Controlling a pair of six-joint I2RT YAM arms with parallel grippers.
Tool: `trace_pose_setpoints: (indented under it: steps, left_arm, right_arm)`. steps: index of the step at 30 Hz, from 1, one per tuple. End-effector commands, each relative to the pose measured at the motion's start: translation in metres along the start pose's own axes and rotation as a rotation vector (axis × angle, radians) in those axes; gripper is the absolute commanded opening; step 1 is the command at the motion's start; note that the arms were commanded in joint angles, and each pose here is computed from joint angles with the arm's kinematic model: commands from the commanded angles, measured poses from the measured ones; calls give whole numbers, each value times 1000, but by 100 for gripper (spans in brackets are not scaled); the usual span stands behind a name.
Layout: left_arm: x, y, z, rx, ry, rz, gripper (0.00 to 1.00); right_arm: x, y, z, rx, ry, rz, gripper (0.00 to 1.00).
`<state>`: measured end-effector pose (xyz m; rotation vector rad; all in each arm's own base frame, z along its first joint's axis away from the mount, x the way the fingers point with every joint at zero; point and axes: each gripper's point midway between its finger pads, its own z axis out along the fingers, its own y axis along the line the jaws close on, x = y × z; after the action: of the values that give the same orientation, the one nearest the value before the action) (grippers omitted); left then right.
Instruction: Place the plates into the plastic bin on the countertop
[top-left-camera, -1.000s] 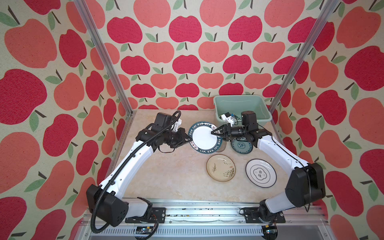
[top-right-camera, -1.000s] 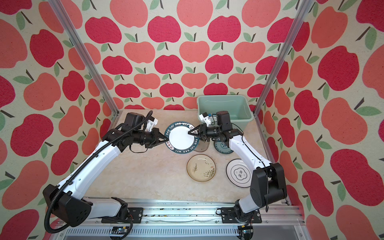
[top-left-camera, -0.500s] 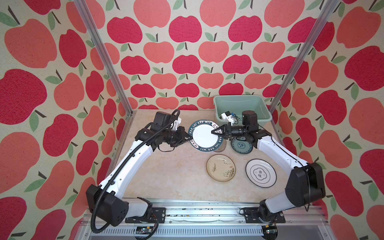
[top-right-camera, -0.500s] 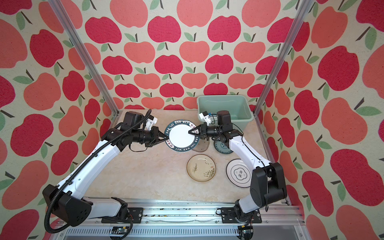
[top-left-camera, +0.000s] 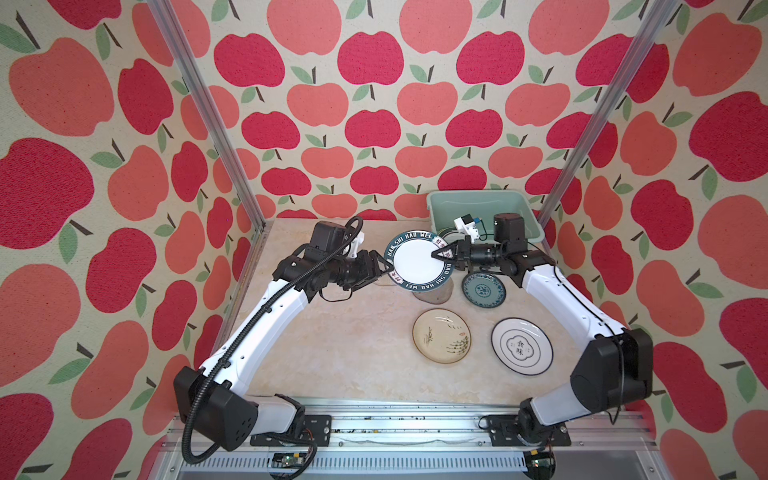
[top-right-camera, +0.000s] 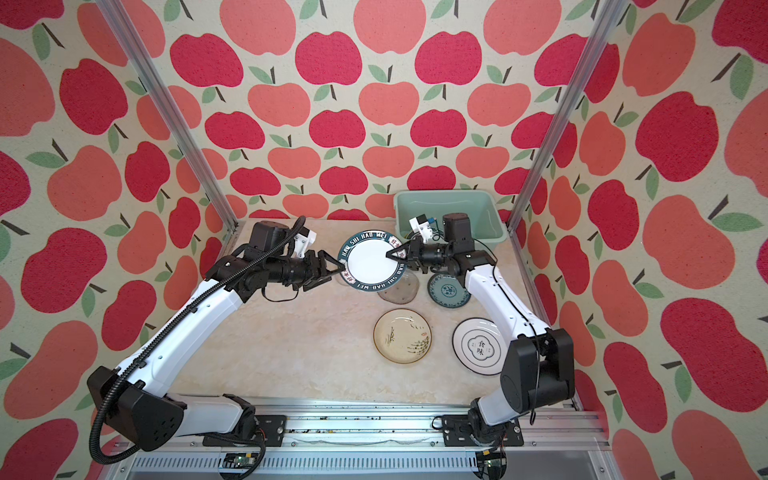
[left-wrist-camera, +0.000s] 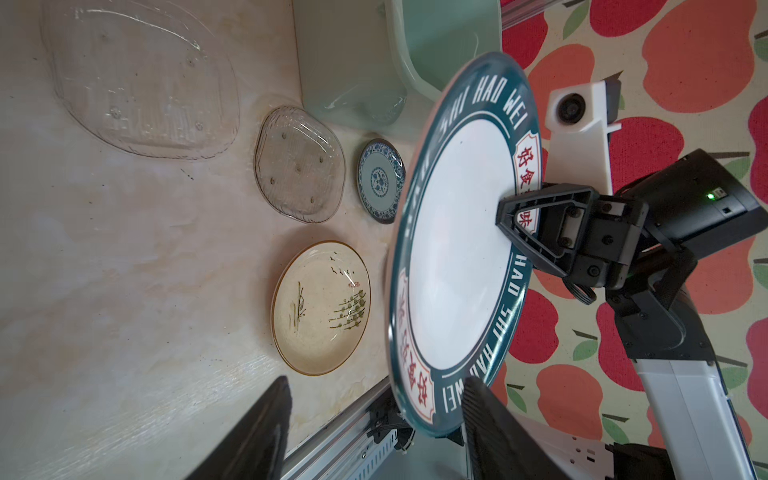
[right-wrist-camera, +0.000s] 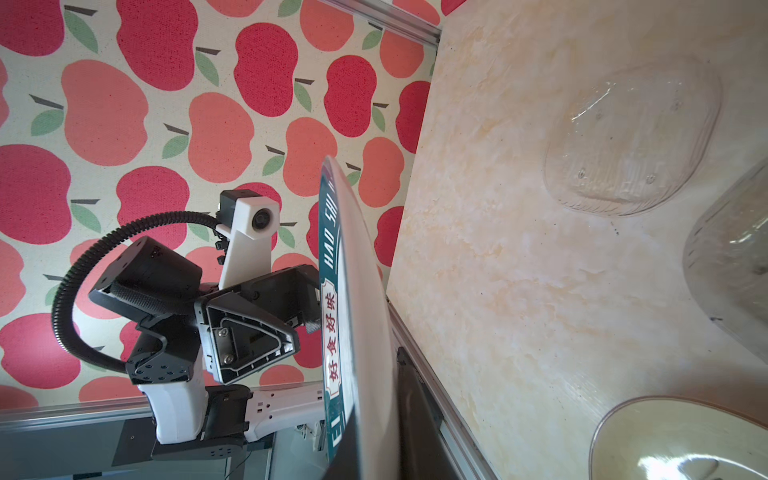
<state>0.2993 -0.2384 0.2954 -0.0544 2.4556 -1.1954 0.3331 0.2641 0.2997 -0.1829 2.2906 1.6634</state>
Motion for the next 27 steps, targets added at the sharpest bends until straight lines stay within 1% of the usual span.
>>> trace_pose_setpoints:
  steps: [1,4,7,13,18,22,27]
  left_arm:
    - [-24,-18,-28,15,-161,78,79]
    - [-34,-19,-40,16,-244,108,85]
    - [-41,-18,-46,16,-296,125,88]
    - [-55,-14,-44,-2,-336,159,91]
    - [-70,-4,-25,-11,-322,142,92]
    - [-83,5,0,-23,-286,131,92]
    - [-100,9,28,-24,-246,126,92]
  right_arm:
    - [-17,8,-24,96,-58,-88,0]
    - [-37,0,-42,200,-113,-121,0]
    - [-65,-9,-62,267,-198,-134,0]
    - [-119,-38,-98,408,-354,-122,0]
    - [-159,-68,-119,555,-417,-128,0]
    - [-192,-91,-129,595,-445,-123,0]
    - [-220,-126,-132,660,-445,-123,0]
